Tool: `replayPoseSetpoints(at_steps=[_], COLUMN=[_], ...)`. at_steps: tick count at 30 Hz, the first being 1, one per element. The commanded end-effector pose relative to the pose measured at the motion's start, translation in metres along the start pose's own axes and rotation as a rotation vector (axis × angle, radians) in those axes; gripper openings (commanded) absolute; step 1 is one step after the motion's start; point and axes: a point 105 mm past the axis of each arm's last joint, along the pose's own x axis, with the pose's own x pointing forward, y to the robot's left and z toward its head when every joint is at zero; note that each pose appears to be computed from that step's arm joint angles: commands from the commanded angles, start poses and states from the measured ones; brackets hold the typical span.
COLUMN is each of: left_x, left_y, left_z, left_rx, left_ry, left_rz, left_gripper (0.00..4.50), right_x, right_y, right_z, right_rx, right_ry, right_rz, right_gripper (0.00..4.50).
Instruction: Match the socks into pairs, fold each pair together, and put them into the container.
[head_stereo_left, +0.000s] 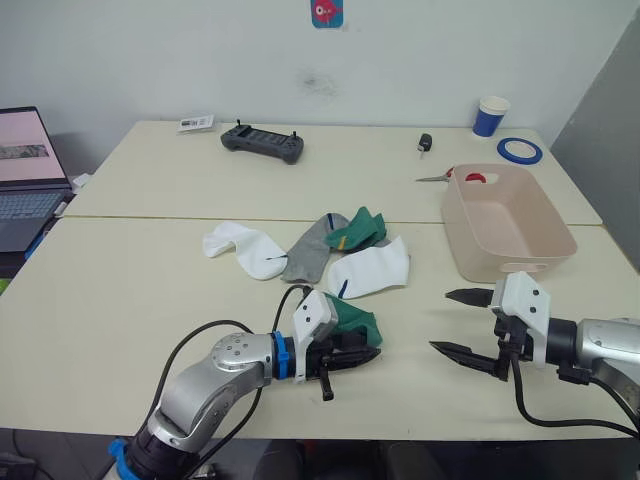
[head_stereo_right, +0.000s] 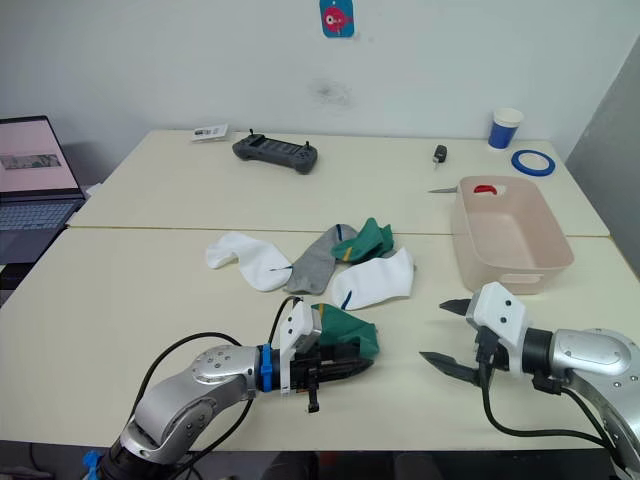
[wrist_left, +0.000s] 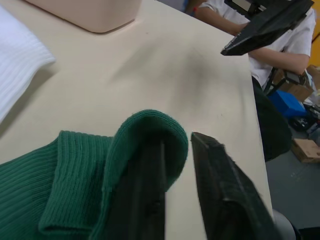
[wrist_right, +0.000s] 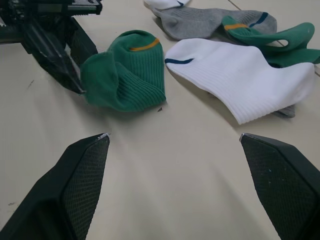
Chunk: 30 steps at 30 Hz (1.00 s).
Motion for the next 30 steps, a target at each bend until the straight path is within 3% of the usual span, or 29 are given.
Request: replayPoseSetpoints(at_steps=[1, 8, 13, 17, 23, 30], left_x=[-0.016, -0.063, -0.112, -0.134, -0.114, -0.077], left_y=[-0.005, -0.003, 0.041, 0.071, 0.088, 0.097], left_z=[0.018, 0.044, 0.046, 0.032, 0.001, -0.014], left_rx=[0.074, 0.022, 0.049, 0.001, -0.058, -0.071], left_ry=[-0.028, -0.102, -0.101, -0.086, -0.029, 0.025], left_rz=[-0.004, 0.057, 0.341, 0.501, 0.512, 0.434], left_gripper=[2.22, 4.45, 4.48, 4.48, 4.48, 4.48], right_x=[-0.005, -0.002, -0.001, 0.002, 0.007, 0.006], right_y=[-0.002, -0.007, -0.010, -0.008, 0.000, 0.004], right_z=[0.012, 0.013, 0.013, 0.015, 0.022, 0.020], right_rx=[-0.050, -0.055, -0.063, -0.067, -0.064, -0.057], right_ry=[-0.022, -0.032, -0.034, -0.048, -0.078, -0.073], right_rz=[-0.019, -0.030, -0.031, -0.022, -0.009, -0.013], right_gripper=[4.50, 4.50, 4.50, 4.50, 4.50, 4.50])
